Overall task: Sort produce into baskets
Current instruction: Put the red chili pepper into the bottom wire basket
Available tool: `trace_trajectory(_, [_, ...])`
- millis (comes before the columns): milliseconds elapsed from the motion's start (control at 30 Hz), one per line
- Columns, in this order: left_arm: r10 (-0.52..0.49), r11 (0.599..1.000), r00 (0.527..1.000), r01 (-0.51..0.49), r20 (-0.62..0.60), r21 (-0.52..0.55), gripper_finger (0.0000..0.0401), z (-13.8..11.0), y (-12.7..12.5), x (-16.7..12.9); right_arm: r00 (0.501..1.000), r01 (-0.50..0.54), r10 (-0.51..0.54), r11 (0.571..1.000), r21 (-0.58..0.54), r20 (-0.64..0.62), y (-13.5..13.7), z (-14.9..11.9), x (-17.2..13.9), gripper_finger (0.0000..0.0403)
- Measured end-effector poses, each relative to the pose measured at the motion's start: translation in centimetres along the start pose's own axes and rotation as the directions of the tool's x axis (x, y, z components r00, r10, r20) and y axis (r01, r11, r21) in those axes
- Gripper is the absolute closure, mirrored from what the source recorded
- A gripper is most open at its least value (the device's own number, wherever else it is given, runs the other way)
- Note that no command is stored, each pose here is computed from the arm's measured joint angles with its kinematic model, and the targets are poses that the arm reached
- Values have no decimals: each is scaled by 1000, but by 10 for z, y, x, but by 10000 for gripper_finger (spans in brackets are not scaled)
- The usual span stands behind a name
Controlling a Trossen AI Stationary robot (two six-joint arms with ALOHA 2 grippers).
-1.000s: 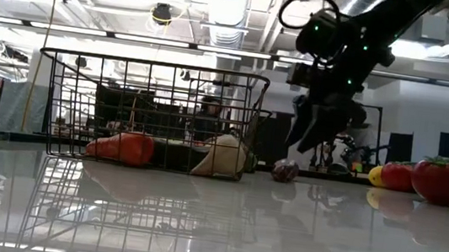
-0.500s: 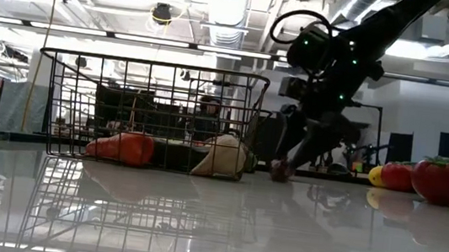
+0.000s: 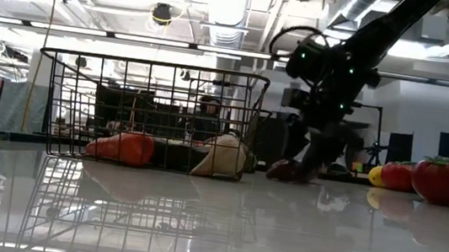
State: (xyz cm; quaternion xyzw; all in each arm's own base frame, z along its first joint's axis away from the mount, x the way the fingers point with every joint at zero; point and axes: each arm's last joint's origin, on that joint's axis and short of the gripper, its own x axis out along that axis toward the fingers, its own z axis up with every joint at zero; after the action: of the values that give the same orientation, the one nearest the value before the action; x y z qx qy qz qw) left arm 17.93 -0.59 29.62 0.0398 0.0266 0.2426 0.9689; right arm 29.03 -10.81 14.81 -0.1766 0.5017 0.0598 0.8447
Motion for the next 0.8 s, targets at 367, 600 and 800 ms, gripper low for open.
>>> trace_trajectory(367, [0,1000,1000,0,1,0,122,0,0,0,999,-8,12,994,110,-31,-4,-7,3,125])
trace_trajectory(600, [0,1000,1000,0,1,0,122,0,0,0,998,34,-23,984,173,-64,-1,-6,-20,200])
trace_trajectory(800, [-1,1000,1000,1,2,-7,122,0,0,0,998,57,-55,968,244,-14,4,10,-62,245])
